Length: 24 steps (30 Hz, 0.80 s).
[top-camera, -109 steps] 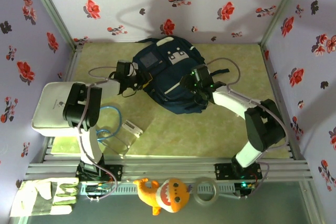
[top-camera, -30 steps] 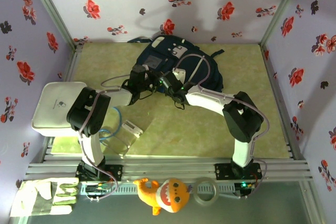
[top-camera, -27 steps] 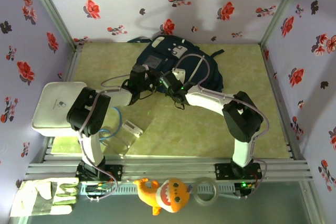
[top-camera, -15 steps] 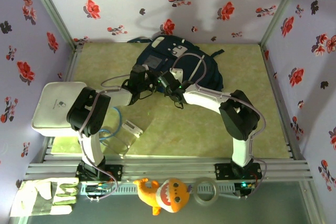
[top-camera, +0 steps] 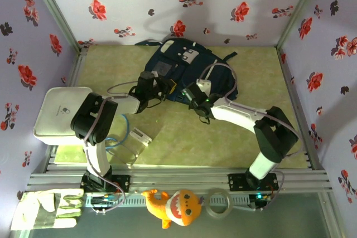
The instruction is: Pack books, pencil case, and school supplies into a backpack
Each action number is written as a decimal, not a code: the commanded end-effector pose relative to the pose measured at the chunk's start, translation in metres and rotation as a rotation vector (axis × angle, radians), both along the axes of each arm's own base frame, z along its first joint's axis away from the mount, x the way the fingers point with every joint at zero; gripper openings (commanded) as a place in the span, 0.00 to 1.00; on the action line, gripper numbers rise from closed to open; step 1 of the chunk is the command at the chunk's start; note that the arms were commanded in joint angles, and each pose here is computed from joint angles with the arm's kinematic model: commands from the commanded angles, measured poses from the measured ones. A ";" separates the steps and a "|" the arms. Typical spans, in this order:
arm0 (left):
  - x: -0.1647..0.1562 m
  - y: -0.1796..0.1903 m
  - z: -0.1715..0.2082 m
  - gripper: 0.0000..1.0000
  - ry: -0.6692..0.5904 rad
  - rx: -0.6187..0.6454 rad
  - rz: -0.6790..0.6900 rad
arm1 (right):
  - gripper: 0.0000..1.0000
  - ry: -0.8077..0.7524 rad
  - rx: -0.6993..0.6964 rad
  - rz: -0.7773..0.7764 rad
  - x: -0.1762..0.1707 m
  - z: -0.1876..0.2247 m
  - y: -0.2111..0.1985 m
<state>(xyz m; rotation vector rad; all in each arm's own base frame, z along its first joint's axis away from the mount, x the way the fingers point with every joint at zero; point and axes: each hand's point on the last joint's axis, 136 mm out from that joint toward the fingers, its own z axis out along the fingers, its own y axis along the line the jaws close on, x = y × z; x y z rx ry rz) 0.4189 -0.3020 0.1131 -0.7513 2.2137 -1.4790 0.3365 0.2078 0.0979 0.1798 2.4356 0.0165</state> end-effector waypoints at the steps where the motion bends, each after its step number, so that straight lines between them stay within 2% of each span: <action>1: 0.006 0.001 0.019 0.00 -0.095 -0.016 -0.010 | 0.09 0.028 -0.060 -0.078 -0.009 -0.007 -0.033; 5: 0.006 0.000 0.017 0.00 -0.090 -0.015 -0.017 | 0.12 0.044 0.006 0.030 -0.002 -0.009 -0.012; 10: 0.006 -0.001 0.020 0.00 -0.093 -0.021 -0.020 | 0.28 0.021 0.134 0.153 0.002 0.004 0.030; 13: 0.005 -0.004 0.023 0.00 -0.100 -0.026 -0.027 | 0.34 0.020 0.191 0.208 0.001 0.002 0.053; 18: 0.004 -0.009 0.027 0.00 -0.106 -0.034 -0.043 | 0.38 0.019 0.223 0.237 0.008 -0.005 0.078; 24: 0.003 -0.010 0.027 0.00 -0.103 -0.039 -0.045 | 0.34 -0.013 0.210 0.116 0.026 -0.015 0.070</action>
